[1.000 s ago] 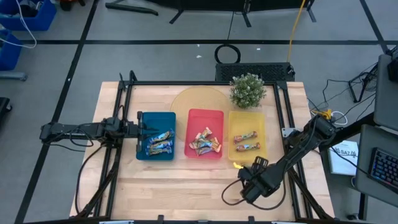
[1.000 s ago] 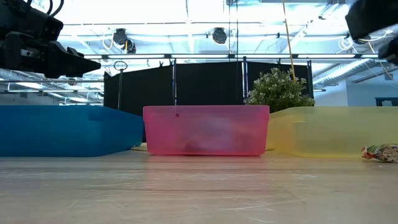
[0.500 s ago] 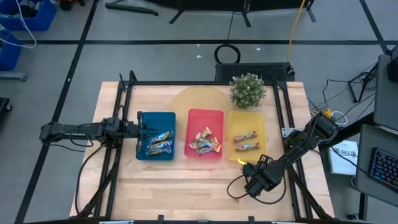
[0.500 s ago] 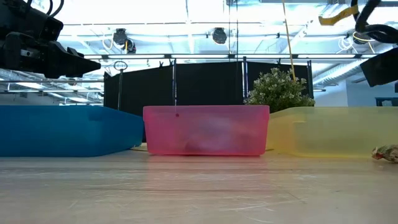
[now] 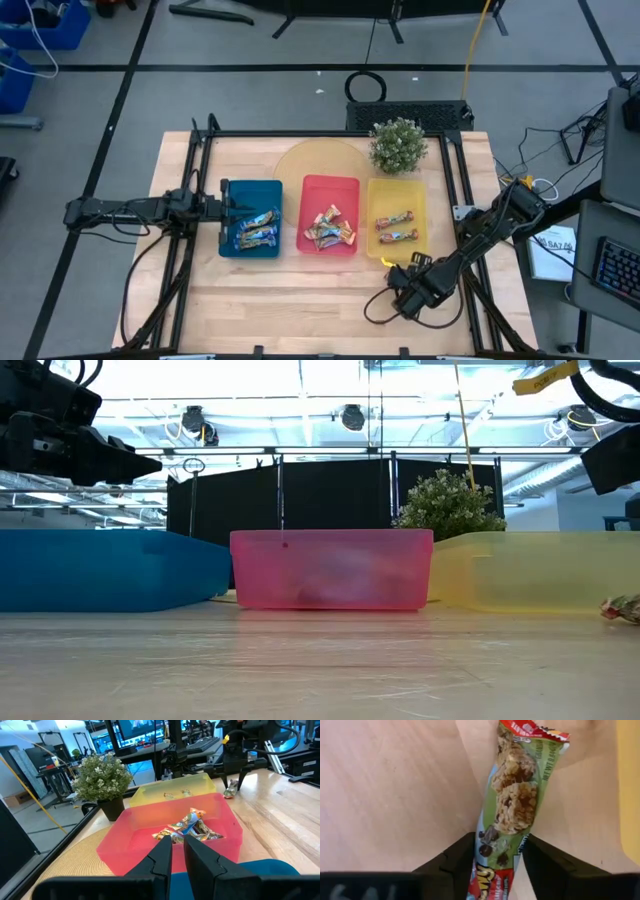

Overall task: Pick and place Granola Bars by type
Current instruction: Put the red granola bar into the yellow bin

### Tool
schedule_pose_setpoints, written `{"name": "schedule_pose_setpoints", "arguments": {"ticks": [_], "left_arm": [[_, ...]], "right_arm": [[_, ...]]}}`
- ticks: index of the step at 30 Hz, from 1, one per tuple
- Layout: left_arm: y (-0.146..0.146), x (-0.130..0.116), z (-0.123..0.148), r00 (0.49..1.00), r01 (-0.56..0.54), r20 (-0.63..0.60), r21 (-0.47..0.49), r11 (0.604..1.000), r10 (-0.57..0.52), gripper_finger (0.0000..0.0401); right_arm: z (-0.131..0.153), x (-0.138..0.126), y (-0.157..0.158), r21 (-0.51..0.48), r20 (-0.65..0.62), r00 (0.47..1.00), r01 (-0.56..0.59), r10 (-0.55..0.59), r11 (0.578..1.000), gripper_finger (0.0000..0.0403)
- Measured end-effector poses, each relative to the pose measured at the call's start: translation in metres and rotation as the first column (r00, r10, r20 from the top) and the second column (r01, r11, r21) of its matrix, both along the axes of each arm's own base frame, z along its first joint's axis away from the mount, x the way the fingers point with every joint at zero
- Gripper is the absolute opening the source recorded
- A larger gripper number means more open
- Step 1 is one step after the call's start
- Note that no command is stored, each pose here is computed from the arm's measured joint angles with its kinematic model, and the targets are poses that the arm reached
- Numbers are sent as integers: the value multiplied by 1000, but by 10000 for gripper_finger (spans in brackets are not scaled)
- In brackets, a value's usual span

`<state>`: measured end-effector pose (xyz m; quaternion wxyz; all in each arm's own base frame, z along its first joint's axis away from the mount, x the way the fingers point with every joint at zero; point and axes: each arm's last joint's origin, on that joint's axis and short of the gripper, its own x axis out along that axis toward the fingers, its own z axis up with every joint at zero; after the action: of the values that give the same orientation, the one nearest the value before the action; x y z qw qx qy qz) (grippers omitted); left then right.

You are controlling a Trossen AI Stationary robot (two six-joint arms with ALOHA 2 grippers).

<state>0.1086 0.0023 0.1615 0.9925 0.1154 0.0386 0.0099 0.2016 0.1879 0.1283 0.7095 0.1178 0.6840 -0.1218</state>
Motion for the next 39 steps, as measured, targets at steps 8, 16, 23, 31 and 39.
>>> {"name": "schedule_pose_setpoints", "arguments": {"ticks": [8,16,23,31,39], "left_arm": [[0,0,0,1000,0,0,0,1000,0,58],[0,0,0,1000,0,0,6,1000,0,58],[0,0,0,1000,1,0,9,1000,-1,58],[0,0,0,1000,2,1,24,1000,-2,58],[0,0,0,1000,4,0,48,999,-4,58]], "right_arm": [[5,1,1,32,26,998,-62,62,998,63],[50,3,-6,167,218,968,-160,122,973,40],[94,3,-33,86,436,882,-239,179,967,34],[135,-1,-100,-215,547,799,-157,252,964,31],[127,-2,-188,-249,312,942,-42,121,968,30]]}}
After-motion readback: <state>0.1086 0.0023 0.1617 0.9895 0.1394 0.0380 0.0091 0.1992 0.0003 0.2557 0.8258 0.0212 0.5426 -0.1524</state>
